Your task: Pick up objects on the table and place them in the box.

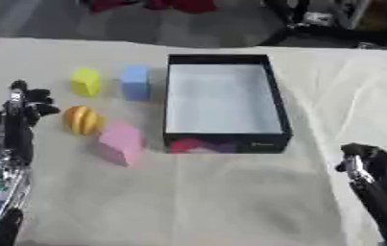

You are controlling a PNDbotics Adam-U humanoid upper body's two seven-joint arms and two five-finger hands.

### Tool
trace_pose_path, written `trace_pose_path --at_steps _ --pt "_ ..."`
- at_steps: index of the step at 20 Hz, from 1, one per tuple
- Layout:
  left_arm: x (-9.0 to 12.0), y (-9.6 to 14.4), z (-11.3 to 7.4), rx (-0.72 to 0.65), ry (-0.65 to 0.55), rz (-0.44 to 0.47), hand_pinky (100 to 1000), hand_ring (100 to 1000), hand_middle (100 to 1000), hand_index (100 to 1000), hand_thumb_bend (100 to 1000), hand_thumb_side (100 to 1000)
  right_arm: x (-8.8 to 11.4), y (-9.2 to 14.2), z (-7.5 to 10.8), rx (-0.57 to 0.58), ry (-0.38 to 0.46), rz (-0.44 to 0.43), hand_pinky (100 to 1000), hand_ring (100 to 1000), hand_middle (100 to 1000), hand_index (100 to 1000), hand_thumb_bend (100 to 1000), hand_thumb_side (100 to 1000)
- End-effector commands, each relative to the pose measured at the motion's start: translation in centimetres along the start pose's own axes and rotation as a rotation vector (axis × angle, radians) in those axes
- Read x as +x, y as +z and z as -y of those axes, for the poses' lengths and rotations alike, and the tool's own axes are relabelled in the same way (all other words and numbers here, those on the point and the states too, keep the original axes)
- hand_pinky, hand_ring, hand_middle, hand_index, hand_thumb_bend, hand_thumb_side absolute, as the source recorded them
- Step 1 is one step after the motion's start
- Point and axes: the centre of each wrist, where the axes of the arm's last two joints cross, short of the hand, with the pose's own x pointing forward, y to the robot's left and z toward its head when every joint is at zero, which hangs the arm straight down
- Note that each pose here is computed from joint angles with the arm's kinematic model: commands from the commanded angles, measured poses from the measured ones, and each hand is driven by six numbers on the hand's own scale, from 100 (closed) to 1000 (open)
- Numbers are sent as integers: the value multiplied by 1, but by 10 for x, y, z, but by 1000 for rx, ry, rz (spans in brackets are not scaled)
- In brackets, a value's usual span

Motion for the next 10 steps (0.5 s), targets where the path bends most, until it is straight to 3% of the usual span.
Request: trace_pose_path --at_steps 1,10 --pt "10 -5 -2 -5 -10 38 705 487 493 618 117 919 8 -2 2 3 3 30 712 514 429 635 100 582" --pt "10 -5 -2 -2 -11 35 705 488 495 620 122 919 8 -2 3 3 5 29 712 514 429 635 100 584"
